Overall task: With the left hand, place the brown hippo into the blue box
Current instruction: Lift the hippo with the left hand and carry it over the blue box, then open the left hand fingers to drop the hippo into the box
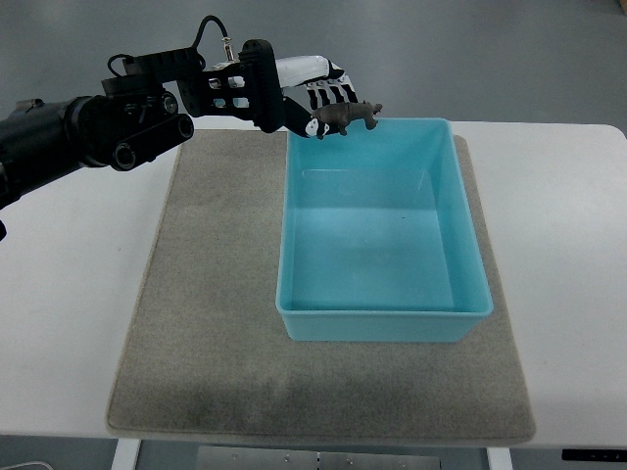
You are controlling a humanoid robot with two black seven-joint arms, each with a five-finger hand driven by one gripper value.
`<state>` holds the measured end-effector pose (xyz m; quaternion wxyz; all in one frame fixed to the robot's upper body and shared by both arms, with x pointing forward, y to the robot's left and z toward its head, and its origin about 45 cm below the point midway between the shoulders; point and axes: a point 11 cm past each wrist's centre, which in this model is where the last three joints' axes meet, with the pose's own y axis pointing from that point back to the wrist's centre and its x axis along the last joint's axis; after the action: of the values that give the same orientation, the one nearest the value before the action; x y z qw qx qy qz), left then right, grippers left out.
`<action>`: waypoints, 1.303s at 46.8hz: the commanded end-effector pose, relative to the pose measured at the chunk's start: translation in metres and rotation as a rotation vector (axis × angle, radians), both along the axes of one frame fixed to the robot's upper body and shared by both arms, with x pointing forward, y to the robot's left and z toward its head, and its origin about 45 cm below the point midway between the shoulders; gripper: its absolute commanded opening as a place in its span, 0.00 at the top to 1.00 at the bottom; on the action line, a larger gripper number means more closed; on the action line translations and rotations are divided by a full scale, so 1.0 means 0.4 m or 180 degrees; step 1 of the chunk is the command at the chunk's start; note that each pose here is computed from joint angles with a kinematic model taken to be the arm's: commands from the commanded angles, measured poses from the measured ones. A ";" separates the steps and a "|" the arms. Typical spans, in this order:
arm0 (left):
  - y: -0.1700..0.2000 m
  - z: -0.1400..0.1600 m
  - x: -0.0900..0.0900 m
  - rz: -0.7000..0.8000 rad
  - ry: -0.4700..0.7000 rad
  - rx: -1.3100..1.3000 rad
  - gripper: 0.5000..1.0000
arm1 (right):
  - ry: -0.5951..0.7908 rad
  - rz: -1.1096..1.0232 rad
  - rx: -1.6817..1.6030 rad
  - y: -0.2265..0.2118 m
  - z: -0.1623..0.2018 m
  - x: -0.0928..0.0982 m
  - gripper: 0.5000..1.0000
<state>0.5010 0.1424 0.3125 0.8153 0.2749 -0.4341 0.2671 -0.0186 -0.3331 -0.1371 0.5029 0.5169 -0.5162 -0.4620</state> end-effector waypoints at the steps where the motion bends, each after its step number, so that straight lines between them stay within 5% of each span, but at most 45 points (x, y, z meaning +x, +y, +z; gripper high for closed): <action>1: -0.029 -0.016 -0.014 -0.0081 0.0051 -0.0023 1.00 | -0.0003 0.0000 0.0001 0.000 0.000 0.000 0.13; 29: -0.089 -0.116 -0.076 -0.0293 0.0351 -0.0060 0.97 | 0.0002 0.0000 0.0001 0.000 0.000 0.000 0.13; 32: -0.089 -0.121 -0.078 -0.0294 0.0368 -0.0062 0.85 | -0.0003 0.0000 0.0001 0.000 0.000 0.000 0.13; 36: -0.088 -0.124 -0.079 -0.0288 0.0378 -0.0072 0.50 | -0.0003 0.0000 0.0001 0.000 0.000 0.000 0.13; 40: -0.090 -0.124 -0.080 -0.0290 0.0381 -0.0082 0.26 | -0.0003 0.0000 0.0001 0.000 0.000 0.000 0.13; 44: -0.091 -0.124 -0.080 -0.0291 0.0384 -0.0092 0.08 | -0.0003 0.0000 0.0001 0.000 0.000 0.000 0.13; 61: -0.078 -0.117 -0.072 -0.0222 0.0385 -0.0151 0.02 | 0.0002 0.0000 0.0001 0.000 0.000 0.000 0.13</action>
<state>0.4690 0.1059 0.2641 0.8578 0.2538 -0.3871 0.2236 -0.0185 -0.3331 -0.1371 0.5027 0.5171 -0.5162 -0.4620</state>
